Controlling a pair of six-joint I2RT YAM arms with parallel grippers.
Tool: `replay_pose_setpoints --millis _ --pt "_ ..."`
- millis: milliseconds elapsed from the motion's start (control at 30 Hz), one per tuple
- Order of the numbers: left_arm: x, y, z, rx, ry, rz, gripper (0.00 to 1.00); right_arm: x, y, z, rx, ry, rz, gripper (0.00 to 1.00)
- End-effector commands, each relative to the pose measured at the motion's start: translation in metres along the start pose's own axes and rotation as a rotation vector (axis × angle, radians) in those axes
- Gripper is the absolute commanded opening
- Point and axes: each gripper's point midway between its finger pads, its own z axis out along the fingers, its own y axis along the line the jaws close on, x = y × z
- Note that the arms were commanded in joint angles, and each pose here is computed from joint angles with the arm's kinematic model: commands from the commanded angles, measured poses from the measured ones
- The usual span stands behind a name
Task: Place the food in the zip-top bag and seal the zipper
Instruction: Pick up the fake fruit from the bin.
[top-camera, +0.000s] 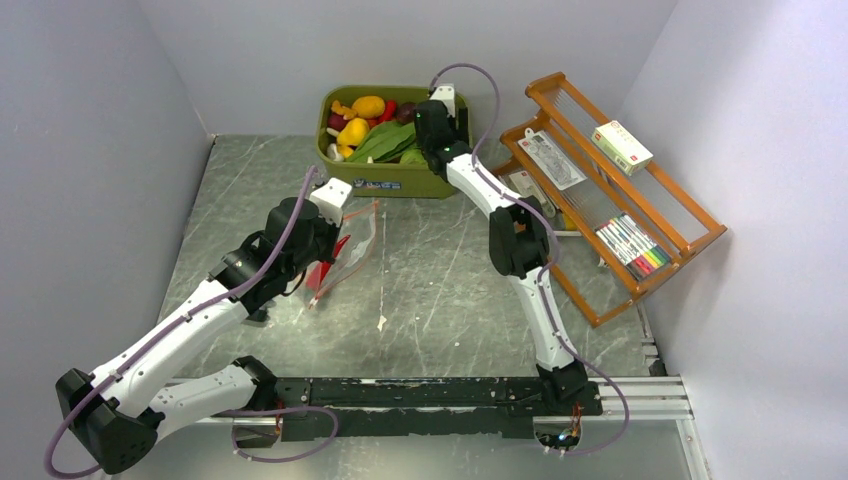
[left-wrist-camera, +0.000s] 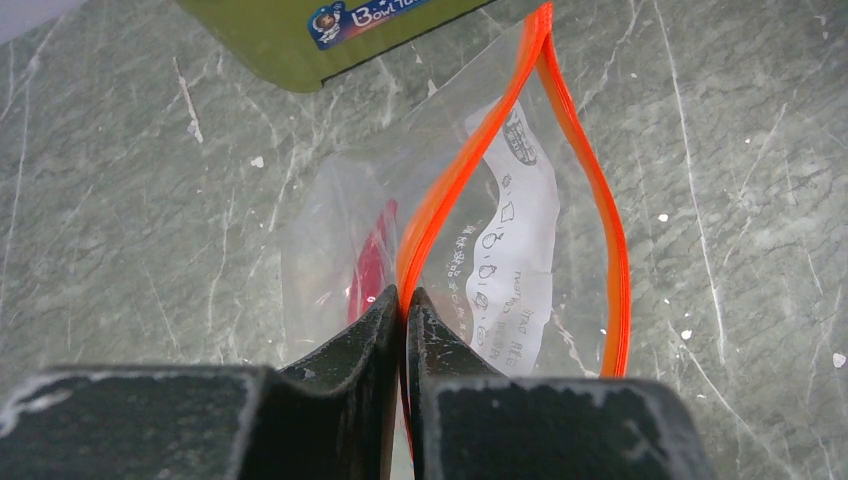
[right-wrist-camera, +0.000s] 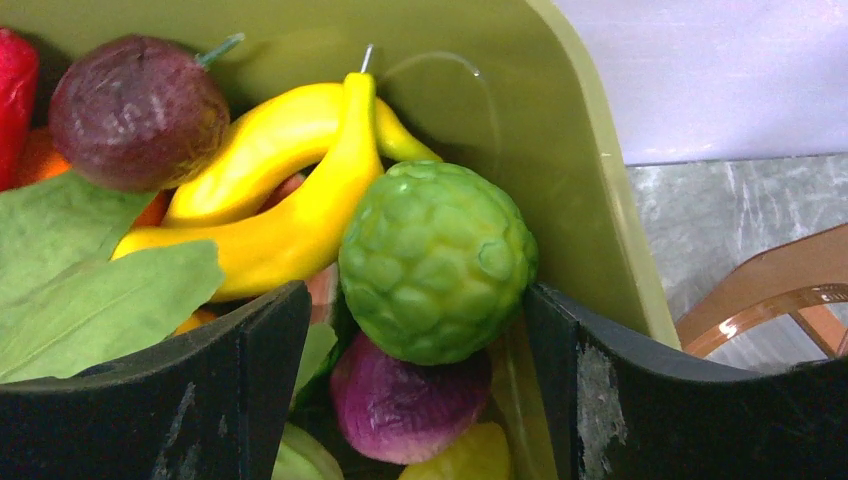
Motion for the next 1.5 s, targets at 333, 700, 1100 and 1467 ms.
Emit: replay_pose_setpoints --millis 333,700,1100,1467 --pt "-0.011 -0.001 -0.002 0.015 -0.047 0.001 0.07 0.003 -0.020 0.018 0.143 -0.118 -0.010 0.44" --pt "-0.016 0.006 0.001 0.005 -0.068 -0.079 0.07 -0.064 0.000 -0.025 -0.091 -0.183 0.104 0.34" --pt "-0.026 0.011 0.003 -0.036 -0.077 -0.169 0.07 -0.095 0.004 -0.086 -0.289 -0.173 0.196 0.29" --pt "-0.039 -0.001 0.005 0.016 -0.090 -0.266 0.07 -0.080 0.010 -0.226 -0.640 -0.063 0.336 0.27"
